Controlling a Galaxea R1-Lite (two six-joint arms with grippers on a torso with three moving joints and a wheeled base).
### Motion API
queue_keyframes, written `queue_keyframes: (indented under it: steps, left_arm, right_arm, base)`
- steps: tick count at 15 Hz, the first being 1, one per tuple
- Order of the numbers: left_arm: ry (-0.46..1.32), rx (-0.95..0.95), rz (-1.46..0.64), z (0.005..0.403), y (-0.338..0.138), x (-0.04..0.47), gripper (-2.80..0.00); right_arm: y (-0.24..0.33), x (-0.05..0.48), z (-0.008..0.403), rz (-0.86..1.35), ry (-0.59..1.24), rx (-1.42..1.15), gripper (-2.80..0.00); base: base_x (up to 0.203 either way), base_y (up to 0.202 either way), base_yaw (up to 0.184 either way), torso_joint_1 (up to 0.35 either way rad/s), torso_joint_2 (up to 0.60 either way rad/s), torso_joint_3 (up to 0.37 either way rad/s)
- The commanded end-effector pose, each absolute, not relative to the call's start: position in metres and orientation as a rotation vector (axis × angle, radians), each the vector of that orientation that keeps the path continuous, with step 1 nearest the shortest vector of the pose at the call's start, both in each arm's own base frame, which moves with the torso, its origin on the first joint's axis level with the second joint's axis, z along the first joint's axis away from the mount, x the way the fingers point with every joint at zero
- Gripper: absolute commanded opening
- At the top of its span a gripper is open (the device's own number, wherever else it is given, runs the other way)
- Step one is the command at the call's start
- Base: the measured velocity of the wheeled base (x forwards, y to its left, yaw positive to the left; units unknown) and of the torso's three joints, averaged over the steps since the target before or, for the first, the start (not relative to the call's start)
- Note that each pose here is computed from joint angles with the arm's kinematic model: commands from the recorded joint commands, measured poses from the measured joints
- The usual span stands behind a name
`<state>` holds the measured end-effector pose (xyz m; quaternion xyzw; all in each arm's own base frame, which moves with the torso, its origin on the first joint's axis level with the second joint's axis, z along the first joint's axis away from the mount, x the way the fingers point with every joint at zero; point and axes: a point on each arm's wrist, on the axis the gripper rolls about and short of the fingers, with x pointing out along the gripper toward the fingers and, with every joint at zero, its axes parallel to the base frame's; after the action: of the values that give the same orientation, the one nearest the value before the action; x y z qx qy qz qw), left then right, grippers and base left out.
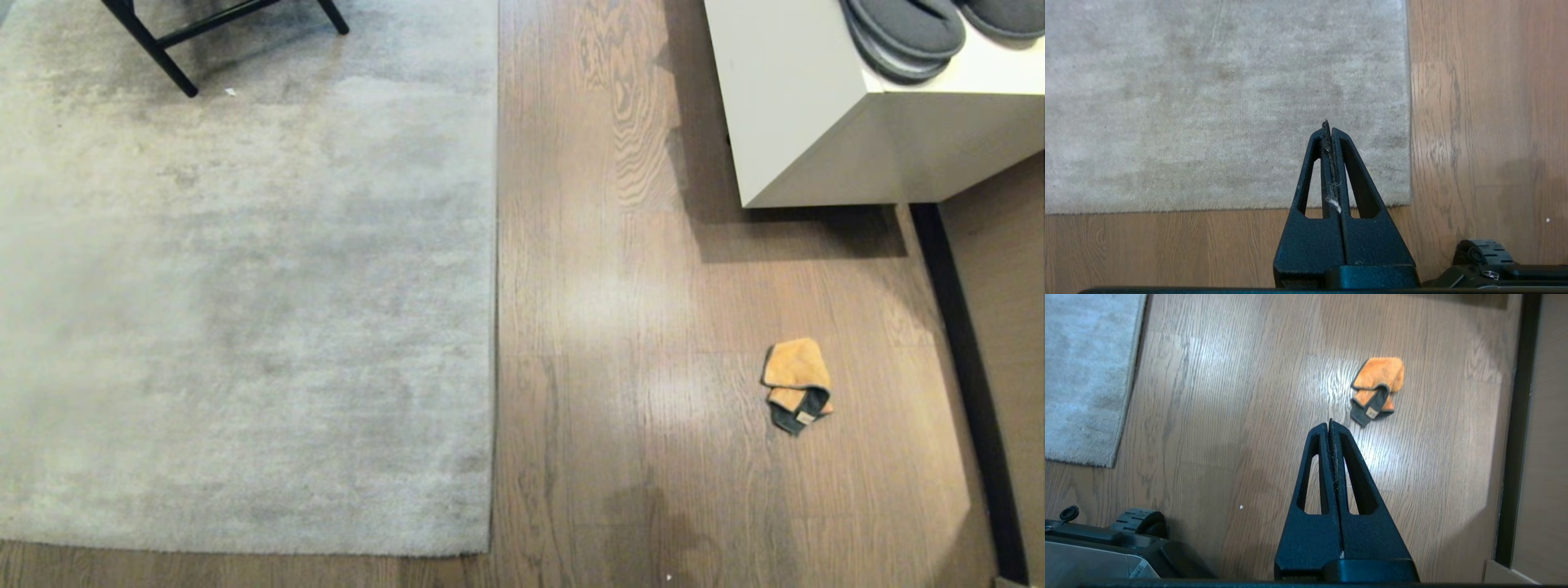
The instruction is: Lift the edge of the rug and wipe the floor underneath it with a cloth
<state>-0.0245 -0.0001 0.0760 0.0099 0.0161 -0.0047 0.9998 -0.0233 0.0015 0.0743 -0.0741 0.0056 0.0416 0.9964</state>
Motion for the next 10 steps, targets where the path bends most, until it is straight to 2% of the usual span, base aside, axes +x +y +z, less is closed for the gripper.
queue_keyframes:
  steps: [1,10]
  left_arm:
    - [0.032,0.021,-0.010,0.0759,-0.0001,-0.0245,-2.80]
    - [0.032,0.021,-0.010,0.0759,-0.0001,-0.0245,-2.80]
  right_arm:
    - [0.0015,-0.0232,0.0744,0.084,0.012,-0.150,-2.80]
    - [0.0015,-0.0232,0.0744,0.084,0.012,-0.150,-2.80]
  base:
    - [0.000,0.000,0.000,-0.001,-0.01,0.202]
    - [0.000,0.000,0.000,0.003,0.00,0.203]
